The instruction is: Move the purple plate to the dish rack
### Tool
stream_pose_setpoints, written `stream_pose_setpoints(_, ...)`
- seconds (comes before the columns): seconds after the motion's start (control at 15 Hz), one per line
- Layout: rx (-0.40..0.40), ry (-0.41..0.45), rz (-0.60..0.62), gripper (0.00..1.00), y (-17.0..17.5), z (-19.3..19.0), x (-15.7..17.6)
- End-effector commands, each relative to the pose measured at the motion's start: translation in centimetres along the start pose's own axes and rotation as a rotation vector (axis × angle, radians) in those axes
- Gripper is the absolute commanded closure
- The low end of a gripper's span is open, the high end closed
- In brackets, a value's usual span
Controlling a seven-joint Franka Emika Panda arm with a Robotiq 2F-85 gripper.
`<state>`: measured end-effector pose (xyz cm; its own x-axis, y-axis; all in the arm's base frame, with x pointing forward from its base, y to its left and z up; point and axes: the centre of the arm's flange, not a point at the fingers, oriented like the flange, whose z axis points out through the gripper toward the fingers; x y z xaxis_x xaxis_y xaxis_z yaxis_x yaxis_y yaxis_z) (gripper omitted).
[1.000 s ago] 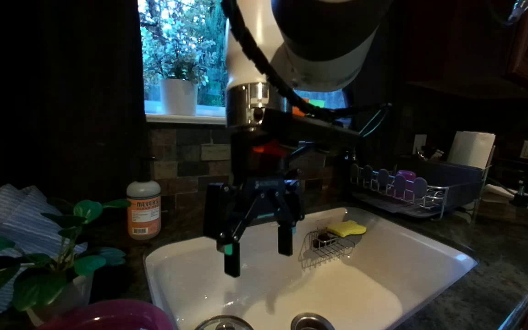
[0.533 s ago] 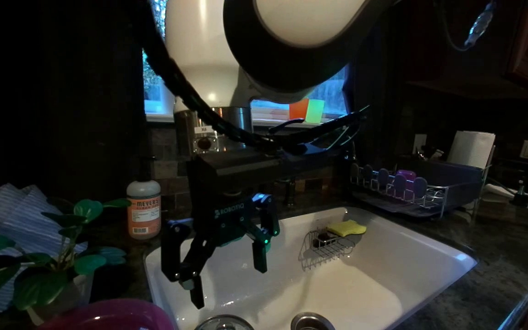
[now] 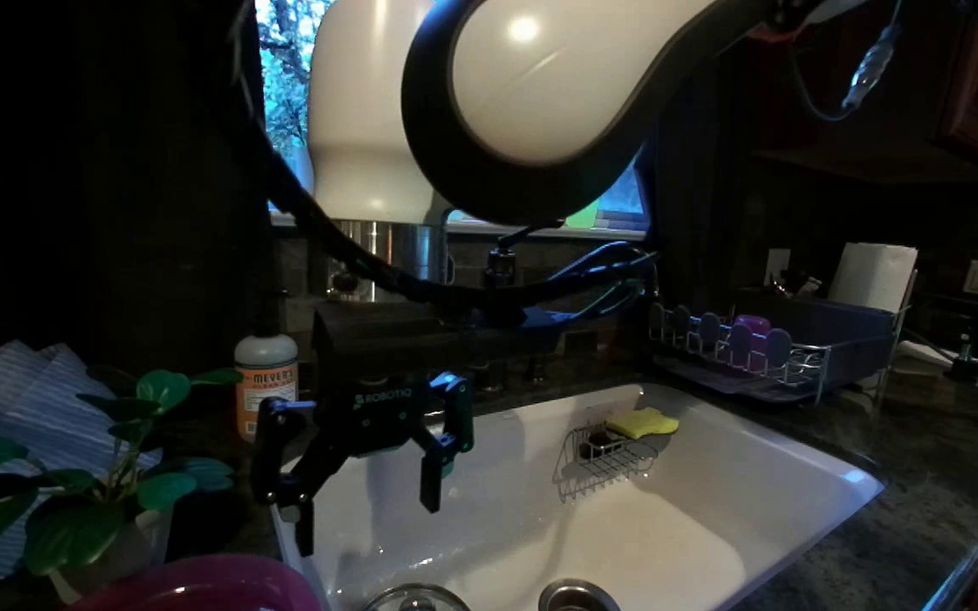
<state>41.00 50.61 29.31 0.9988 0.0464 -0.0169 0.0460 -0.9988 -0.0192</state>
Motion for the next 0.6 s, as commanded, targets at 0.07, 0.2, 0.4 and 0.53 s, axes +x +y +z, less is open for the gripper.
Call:
stream_pose_setpoints(0.07,0.046,0.044,0.042,0.00,-2.6,2.8,0.7)
stream_pose_setpoints(0.2,0.033,0.033,0.057,0.00,-3.2,3.6,0.6)
stream_pose_setpoints(0.4,0.020,0.030,0.064,0.17,-4.6,4.1,0.2)
stream_pose_setpoints(0.53,0.016,0.032,0.073,0.39,-4.9,4.3,0.0)
